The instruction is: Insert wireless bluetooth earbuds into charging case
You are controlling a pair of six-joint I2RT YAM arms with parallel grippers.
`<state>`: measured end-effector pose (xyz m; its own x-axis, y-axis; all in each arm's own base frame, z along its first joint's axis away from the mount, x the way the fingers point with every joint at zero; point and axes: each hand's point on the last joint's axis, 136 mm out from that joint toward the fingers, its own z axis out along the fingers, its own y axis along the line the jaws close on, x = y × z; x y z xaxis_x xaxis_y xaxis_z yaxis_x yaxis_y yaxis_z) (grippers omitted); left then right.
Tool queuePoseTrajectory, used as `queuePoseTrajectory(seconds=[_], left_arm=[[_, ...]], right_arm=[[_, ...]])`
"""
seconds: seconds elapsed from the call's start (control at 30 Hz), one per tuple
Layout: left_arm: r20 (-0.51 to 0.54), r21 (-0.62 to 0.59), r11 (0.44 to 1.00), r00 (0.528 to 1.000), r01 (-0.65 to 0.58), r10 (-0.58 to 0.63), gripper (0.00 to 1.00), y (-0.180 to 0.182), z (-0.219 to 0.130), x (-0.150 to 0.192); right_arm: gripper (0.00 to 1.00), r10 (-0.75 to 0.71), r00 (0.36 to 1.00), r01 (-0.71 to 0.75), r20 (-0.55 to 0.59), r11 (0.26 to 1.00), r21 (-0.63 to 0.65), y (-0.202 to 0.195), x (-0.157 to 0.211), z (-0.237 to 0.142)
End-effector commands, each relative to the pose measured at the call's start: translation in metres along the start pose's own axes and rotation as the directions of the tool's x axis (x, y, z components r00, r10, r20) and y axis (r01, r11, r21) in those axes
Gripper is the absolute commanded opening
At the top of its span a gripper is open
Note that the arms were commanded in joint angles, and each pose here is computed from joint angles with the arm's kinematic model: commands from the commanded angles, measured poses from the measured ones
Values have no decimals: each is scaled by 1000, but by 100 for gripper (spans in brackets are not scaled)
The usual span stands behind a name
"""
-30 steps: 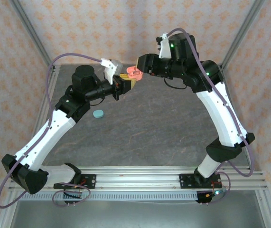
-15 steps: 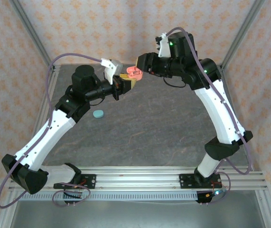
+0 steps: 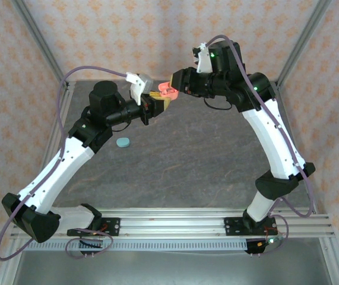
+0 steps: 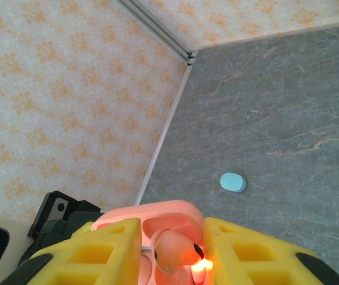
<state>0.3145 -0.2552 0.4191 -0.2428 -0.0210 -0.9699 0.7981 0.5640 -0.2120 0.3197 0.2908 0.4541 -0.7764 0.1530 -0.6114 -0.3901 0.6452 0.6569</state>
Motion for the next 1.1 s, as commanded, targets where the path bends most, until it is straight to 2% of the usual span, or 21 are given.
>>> queuePoseTrajectory(seconds=[0.0,0.3,0.53,0.73,0.93,1.07], left_arm=[[59,24,998,997,-53,52,0,-12,-9,-22],[63,22,998,996,-58,56,0,-13,-10,-23],[68,22,998,996,-65,63,0,-13,-11,-26],[73,32,997,995,-68,65,0,-16,-13,-28],[74,33,997,995,-68,65,0,-18,-15,-28],[77,35,997,995,-70,67,0,-19,-16,-29]], right_arm=[[32,-23,1000,22,-8,999,-28,7,1,-7],[29,-42,999,41,-9,998,-39,8,6,-13],[38,-44,999,45,25,999,-22,8,0,-20],[38,-47,998,50,46,997,-51,14,-6,-30],[37,-54,999,54,-1,993,-101,20,6,-30],[41,-68,997,64,-41,994,-92,15,16,-30]])
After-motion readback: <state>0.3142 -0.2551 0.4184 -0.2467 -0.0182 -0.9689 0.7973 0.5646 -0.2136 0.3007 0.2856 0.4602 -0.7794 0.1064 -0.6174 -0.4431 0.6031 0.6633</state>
